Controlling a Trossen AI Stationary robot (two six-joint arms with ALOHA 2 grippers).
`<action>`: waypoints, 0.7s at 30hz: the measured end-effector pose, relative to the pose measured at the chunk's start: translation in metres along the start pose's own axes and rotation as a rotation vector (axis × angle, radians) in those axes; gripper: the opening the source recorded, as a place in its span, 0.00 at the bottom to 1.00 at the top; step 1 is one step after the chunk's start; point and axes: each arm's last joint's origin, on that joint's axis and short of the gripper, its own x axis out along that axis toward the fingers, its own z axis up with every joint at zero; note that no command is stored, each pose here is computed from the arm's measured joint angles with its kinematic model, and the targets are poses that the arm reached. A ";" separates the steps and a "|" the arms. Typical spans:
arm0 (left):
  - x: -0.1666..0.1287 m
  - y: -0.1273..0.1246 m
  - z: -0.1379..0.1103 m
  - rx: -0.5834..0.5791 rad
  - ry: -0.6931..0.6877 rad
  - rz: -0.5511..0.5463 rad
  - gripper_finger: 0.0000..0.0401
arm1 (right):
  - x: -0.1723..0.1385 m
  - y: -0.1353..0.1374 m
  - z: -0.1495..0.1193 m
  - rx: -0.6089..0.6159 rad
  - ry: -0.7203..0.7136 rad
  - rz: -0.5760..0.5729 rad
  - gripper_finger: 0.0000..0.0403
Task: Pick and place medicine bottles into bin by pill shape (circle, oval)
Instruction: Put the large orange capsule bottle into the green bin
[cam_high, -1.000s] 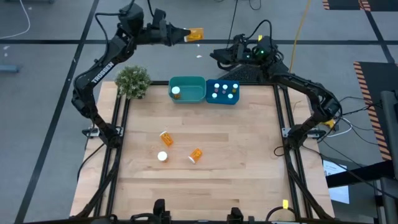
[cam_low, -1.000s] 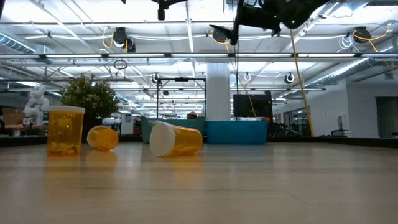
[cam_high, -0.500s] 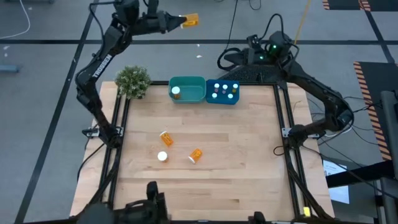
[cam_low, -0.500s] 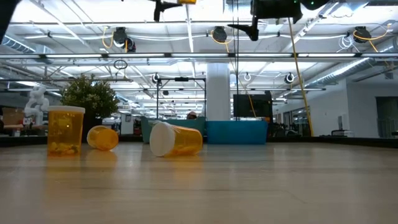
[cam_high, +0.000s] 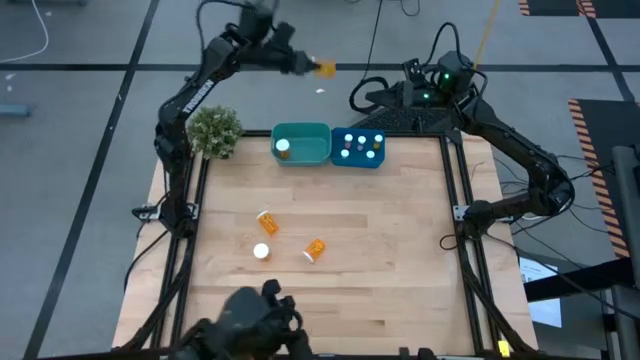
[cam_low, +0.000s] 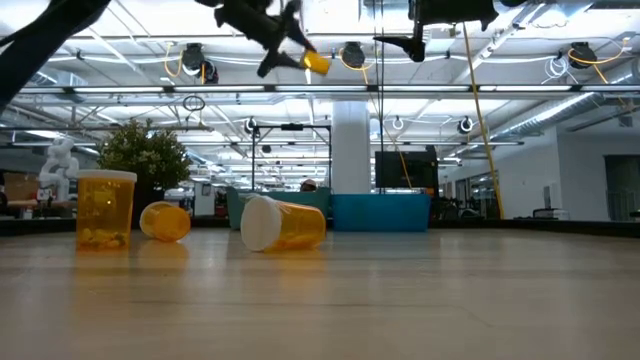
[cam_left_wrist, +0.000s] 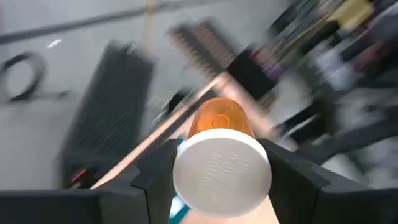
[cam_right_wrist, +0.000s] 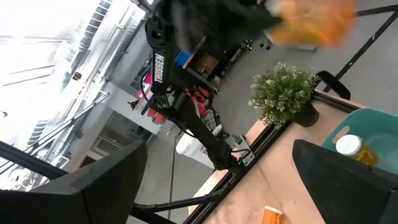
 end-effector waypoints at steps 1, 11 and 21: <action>0.005 0.002 -0.006 0.022 0.040 0.049 0.52 | 0.000 0.000 0.000 0.000 0.000 0.000 0.98; 0.075 0.006 -0.055 0.369 0.328 0.364 0.52 | 0.000 0.000 0.000 -0.022 0.001 0.000 0.98; 0.129 0.030 -0.101 0.468 0.631 0.450 0.52 | 0.000 0.000 0.000 -0.018 0.003 -0.003 0.98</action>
